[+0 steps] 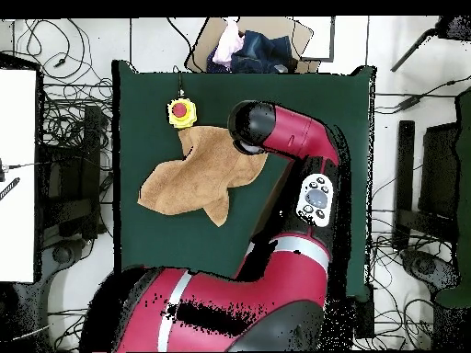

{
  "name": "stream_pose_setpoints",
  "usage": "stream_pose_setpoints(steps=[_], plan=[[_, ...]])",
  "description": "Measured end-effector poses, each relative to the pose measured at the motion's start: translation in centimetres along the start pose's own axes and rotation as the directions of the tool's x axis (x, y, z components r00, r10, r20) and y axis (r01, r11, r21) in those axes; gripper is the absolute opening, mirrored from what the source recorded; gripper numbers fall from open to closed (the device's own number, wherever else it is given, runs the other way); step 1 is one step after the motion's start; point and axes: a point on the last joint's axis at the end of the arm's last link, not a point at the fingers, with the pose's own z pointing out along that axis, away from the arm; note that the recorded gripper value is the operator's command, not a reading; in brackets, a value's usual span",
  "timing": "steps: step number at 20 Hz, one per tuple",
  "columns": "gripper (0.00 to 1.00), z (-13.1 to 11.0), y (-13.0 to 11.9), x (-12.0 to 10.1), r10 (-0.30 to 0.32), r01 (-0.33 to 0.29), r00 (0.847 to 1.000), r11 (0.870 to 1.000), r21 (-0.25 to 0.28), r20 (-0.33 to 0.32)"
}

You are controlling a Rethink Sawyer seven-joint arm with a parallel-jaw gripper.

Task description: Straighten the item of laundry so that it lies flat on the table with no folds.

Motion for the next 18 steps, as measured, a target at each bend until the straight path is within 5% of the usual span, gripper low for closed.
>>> stream_pose_setpoints(steps=[18], plan=[[1.0, 0.7, 1.8, 0.6, 0.008, -0.01, 0.999, 0.997, -0.076, -0.031]])
